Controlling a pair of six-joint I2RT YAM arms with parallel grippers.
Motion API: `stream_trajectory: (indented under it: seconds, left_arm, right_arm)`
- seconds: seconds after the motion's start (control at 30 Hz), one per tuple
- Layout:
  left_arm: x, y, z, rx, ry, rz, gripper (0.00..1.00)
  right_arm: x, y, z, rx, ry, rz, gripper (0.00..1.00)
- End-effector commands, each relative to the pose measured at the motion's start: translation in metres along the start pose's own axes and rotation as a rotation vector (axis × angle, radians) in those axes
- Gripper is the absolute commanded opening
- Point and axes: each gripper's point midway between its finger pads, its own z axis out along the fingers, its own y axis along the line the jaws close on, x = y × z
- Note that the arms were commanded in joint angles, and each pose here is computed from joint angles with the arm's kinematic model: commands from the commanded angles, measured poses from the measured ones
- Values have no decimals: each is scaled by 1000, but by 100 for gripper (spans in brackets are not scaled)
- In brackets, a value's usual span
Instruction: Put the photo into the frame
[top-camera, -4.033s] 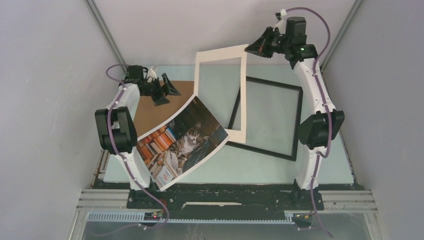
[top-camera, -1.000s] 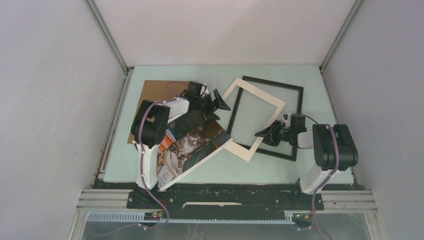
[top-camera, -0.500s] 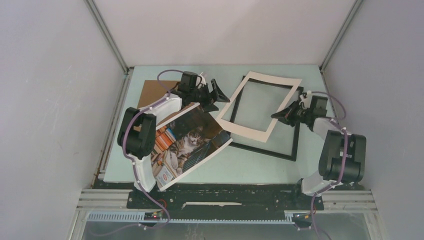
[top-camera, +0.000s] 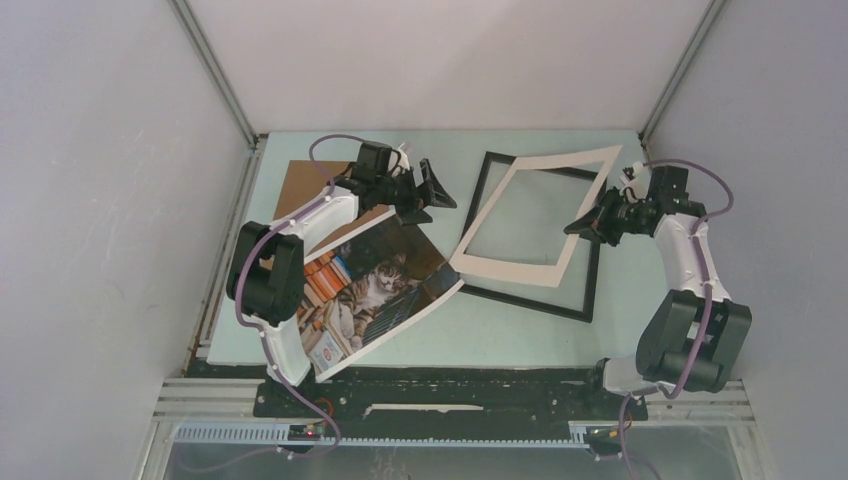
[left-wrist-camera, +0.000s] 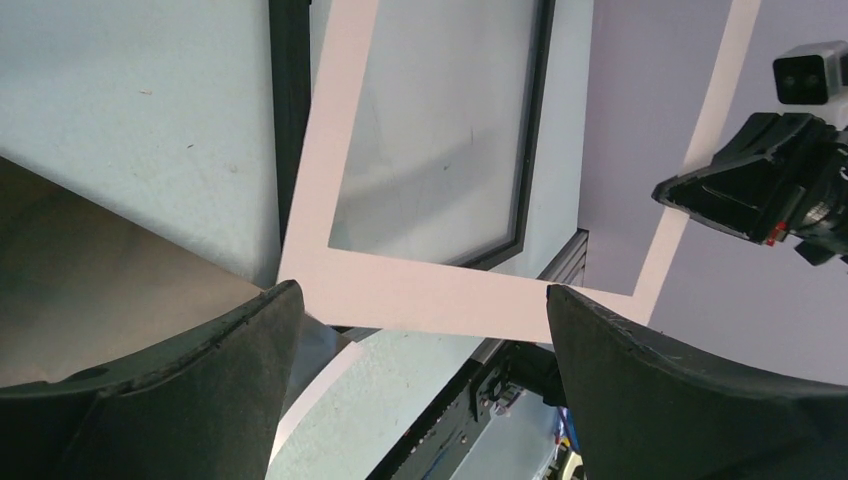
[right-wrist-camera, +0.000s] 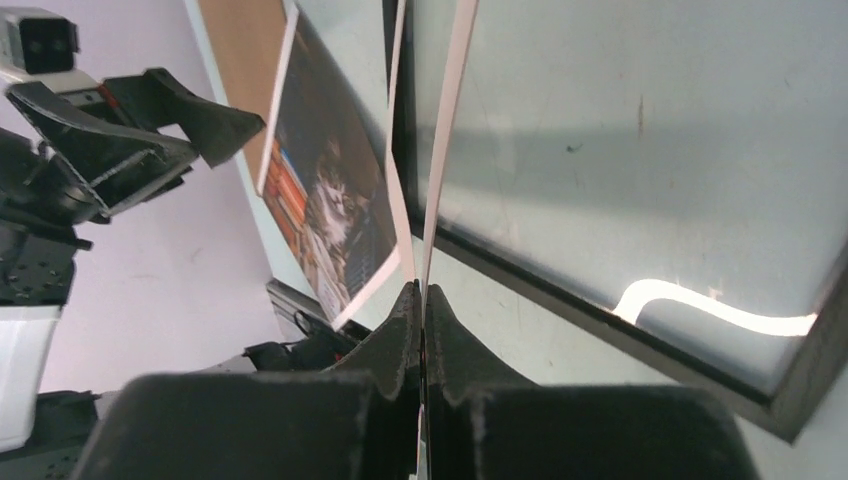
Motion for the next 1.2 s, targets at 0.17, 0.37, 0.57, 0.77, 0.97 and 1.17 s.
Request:
stream_trajectory:
  seconds: [0.17,0.37,0.57,0.77,0.97,1.17]
  left_arm:
    - [11,-24,-8,94,27,52,100]
    - [12,-34,-20,108,10,96,100]
    - [13,-39,-24,124,14,100,100]
    - [12,-39,-26,129,16,95,100]
    - [10,-37,-27,128,11,87,100]
    - [9,-36,-27,132,10,84,100]
  right_arm:
    - [10,8,-40,213,92,-120,0]
    - [0,7,-42,170,108,-233,0]
    - [-5,-5,-28,157,173,-305,0]
    - [-12,-19,-13,151,228,-327,0]
    - [-27,-31,0,177,251,-336,0]
    - [-38,-30,17,168,234,-394,0]
